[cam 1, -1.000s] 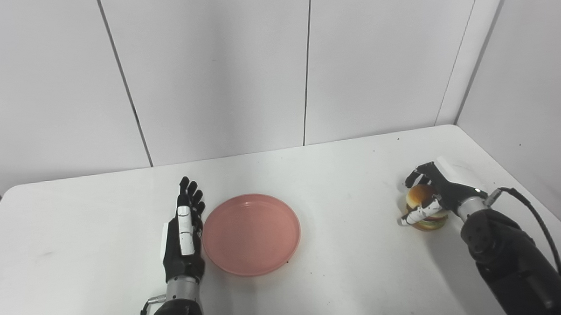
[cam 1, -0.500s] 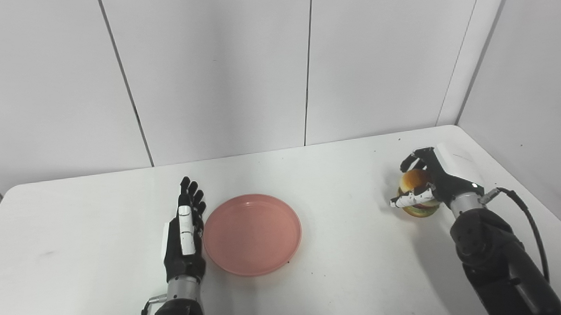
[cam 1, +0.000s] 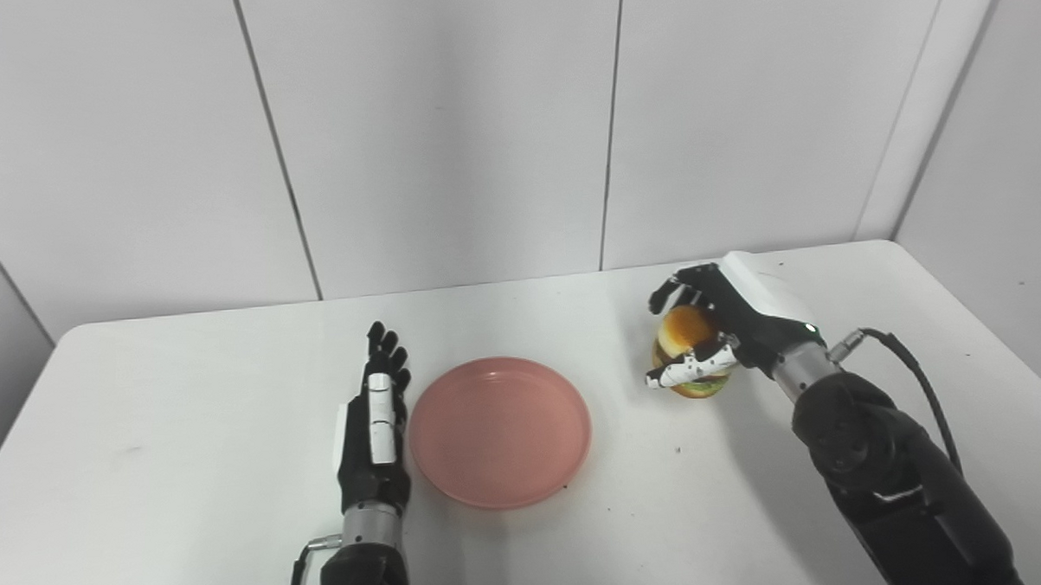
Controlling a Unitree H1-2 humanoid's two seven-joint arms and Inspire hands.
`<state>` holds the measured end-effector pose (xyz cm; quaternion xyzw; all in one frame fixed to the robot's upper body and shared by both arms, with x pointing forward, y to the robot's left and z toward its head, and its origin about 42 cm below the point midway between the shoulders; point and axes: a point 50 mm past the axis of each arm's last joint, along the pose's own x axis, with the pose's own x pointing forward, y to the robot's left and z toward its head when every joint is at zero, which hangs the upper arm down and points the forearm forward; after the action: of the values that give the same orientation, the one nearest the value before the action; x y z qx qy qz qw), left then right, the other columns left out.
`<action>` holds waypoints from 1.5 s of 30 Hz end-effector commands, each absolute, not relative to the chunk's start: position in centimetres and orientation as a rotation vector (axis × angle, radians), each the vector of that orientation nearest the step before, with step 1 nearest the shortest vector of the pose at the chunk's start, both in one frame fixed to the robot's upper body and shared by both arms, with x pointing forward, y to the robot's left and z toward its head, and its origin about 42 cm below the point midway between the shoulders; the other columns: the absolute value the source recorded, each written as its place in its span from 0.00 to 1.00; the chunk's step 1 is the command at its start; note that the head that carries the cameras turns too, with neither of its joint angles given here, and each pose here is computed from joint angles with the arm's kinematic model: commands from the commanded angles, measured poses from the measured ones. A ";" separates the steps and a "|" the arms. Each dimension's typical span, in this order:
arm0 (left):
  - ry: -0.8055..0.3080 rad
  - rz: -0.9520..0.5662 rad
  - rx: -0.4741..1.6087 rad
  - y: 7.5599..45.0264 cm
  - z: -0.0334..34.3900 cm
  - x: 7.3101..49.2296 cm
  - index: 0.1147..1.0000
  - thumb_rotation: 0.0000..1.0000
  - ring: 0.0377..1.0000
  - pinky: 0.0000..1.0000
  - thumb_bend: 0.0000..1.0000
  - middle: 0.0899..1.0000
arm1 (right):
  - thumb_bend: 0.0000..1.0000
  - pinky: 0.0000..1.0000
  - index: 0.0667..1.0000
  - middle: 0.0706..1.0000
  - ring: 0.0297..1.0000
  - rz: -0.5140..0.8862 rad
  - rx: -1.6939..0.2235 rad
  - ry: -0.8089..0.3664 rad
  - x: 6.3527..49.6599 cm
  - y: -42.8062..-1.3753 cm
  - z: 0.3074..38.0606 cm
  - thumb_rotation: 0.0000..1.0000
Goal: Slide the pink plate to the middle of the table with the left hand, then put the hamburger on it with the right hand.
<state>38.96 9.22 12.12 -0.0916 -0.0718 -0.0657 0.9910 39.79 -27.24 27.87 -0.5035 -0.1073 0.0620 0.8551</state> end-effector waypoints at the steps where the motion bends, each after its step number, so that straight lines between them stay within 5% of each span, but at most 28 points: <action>1: -0.048 -0.115 -0.190 8.6 8.4 36.7 1.00 1.00 0.99 1.00 0.70 1.00 | 0.52 0.23 0.48 0.37 0.28 0.169 -1.062 -0.364 40.0 -25.2 30.9 0.00; 11: -0.044 -0.105 -0.174 7.6 8.6 36.6 0.99 1.00 0.97 0.99 0.69 0.98 | 0.52 0.18 0.47 0.35 0.23 0.340 -1.112 -0.455 41.7 -18.8 30.8 0.00; 17: -0.050 -0.109 -0.168 7.1 8.8 36.6 0.99 1.00 0.98 0.99 0.67 0.99 | 0.52 0.23 0.47 0.37 0.28 0.426 -1.095 -0.439 42.4 -15.7 29.3 0.00; 40: -0.059 -0.118 -0.165 6.1 9.0 37.0 1.00 1.00 1.00 1.00 0.64 1.00 | 0.52 0.26 0.47 0.38 0.32 0.461 -1.112 -0.422 45.2 -14.3 21.8 0.00; 45: -0.063 -0.116 -0.152 6.2 8.9 37.0 1.00 1.00 1.00 1.00 0.64 1.00 | 0.52 0.40 0.49 0.46 0.49 0.435 -1.117 -0.460 44.9 -14.5 21.7 0.03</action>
<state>38.97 6.52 12.14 -0.0753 -0.0708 -0.0608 0.9928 44.56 -14.87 19.84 -0.5230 -0.1695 0.2134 0.8076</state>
